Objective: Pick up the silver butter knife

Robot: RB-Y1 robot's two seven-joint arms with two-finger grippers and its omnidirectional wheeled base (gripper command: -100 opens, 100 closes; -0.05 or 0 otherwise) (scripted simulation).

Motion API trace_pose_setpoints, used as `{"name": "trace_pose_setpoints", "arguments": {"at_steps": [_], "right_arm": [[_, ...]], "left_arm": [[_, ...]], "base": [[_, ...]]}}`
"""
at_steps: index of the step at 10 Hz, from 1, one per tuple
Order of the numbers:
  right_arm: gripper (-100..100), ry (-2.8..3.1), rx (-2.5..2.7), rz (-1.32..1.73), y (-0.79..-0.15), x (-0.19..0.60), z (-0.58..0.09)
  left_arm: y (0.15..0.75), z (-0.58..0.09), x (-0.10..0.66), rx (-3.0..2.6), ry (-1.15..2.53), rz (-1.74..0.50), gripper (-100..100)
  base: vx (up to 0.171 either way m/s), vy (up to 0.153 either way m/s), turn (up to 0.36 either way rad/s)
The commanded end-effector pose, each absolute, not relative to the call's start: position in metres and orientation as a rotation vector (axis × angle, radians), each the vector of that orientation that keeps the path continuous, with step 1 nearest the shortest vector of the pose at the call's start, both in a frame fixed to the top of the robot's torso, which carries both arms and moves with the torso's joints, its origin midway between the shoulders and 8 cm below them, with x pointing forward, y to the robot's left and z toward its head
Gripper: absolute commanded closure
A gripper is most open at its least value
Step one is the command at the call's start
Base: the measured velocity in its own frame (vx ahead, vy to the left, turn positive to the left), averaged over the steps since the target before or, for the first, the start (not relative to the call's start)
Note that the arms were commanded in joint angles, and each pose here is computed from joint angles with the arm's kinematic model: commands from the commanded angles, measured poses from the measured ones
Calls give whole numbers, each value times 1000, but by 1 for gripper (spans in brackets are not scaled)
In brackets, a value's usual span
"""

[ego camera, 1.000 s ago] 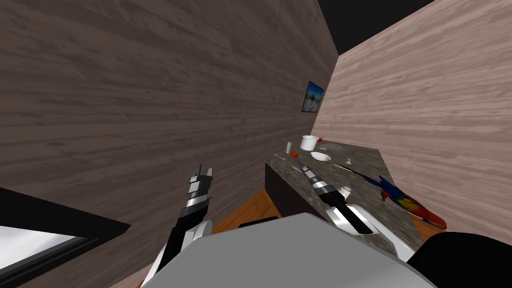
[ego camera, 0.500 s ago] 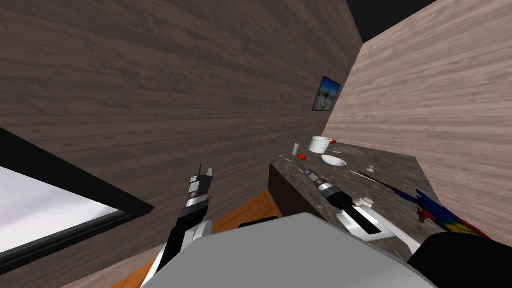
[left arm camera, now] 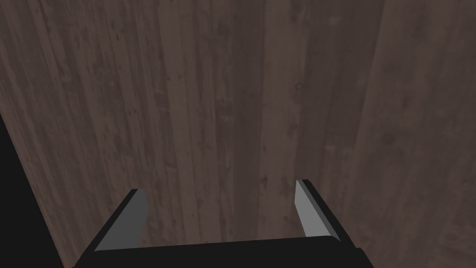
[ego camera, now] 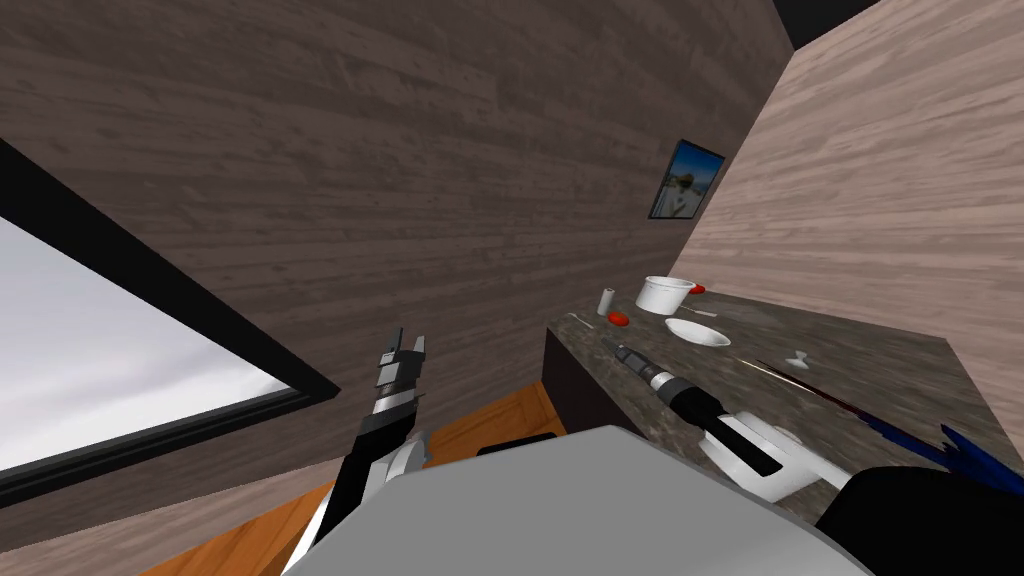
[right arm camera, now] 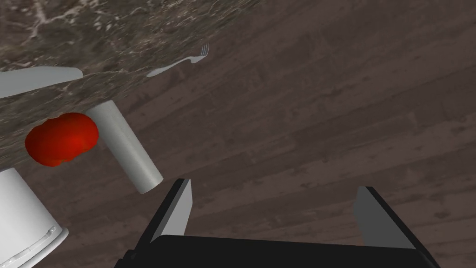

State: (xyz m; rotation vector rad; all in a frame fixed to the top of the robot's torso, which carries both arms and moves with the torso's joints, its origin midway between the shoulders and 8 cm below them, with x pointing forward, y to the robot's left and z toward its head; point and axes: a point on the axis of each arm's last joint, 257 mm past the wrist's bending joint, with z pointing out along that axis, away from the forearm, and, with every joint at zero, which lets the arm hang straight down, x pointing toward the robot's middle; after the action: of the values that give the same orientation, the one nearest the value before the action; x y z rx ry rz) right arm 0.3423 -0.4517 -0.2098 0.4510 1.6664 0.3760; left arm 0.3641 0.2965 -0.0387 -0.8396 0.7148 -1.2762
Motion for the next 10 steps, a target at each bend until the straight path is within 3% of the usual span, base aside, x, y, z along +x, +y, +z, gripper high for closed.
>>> {"name": "trace_pose_setpoints", "arguments": {"at_steps": [1, 10], "right_arm": [[-100, 1693, 436, 357, -457, 341, -213], [-100, 1974, 285, 188, -493, 316, -272]], "left_arm": [[297, -39, 364, -840, 715, -1276, 0], [297, -39, 364, -840, 715, -1276, 0]], "base": [[-7, -33, 77], [-20, -61, 112]]}}
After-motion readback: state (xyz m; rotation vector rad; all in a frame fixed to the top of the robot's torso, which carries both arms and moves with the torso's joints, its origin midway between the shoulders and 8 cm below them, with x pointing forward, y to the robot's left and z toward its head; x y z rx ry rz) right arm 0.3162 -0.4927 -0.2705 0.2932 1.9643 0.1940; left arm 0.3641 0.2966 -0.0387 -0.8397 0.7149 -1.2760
